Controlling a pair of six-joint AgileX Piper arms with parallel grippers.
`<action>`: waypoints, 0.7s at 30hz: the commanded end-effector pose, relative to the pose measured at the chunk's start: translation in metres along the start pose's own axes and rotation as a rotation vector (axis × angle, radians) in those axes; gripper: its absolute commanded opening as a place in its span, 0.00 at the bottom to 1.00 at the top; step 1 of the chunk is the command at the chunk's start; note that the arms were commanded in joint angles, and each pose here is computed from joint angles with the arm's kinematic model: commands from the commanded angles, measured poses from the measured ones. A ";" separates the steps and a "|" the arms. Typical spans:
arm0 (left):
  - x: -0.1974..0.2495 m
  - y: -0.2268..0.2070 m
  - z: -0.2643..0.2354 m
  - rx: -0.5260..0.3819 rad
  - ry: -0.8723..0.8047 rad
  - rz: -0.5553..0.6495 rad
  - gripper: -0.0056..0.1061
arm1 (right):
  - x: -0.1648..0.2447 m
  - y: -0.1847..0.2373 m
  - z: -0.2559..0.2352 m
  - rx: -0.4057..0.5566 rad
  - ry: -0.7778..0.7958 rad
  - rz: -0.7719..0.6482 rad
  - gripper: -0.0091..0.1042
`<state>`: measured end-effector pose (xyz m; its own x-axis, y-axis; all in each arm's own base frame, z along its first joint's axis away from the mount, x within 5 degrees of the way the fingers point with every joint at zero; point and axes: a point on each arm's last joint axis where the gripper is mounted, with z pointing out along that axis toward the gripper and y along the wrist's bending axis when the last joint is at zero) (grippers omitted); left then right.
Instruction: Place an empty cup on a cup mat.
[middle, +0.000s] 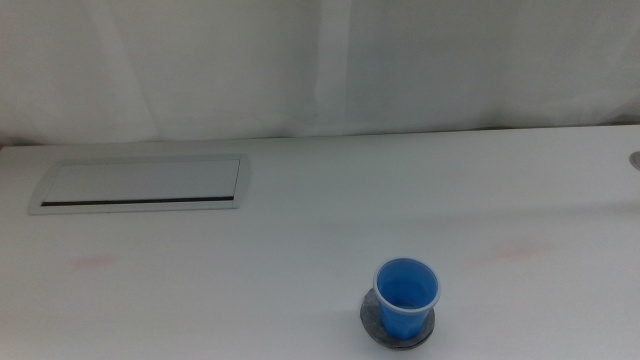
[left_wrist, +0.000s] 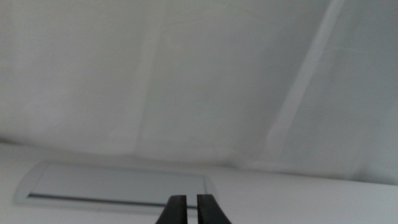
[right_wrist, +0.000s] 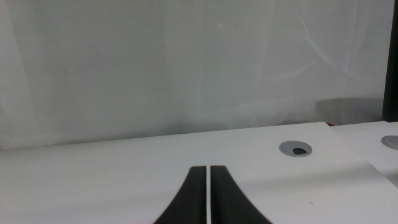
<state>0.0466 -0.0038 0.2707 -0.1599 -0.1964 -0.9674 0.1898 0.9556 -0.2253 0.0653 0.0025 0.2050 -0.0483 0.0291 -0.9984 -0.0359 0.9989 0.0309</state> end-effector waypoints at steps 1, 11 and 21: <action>0.008 -0.003 0.006 0.065 -0.066 0.006 0.02 | 0.012 -0.001 0.001 0.007 0.027 -0.009 0.06; 0.056 0.005 0.021 0.058 0.012 0.022 0.02 | 0.012 -0.001 0.001 0.007 0.027 -0.009 0.06; 0.068 0.017 0.015 -0.095 -0.114 0.038 0.02 | 0.012 -0.001 0.001 0.007 0.027 -0.009 0.06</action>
<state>0.0565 -0.0041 0.2001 -0.0971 -0.1767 -0.9795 0.0938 0.9781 -0.1858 0.0653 0.0025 0.2050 -0.0482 0.0261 -0.9985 -0.0361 0.9990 0.0278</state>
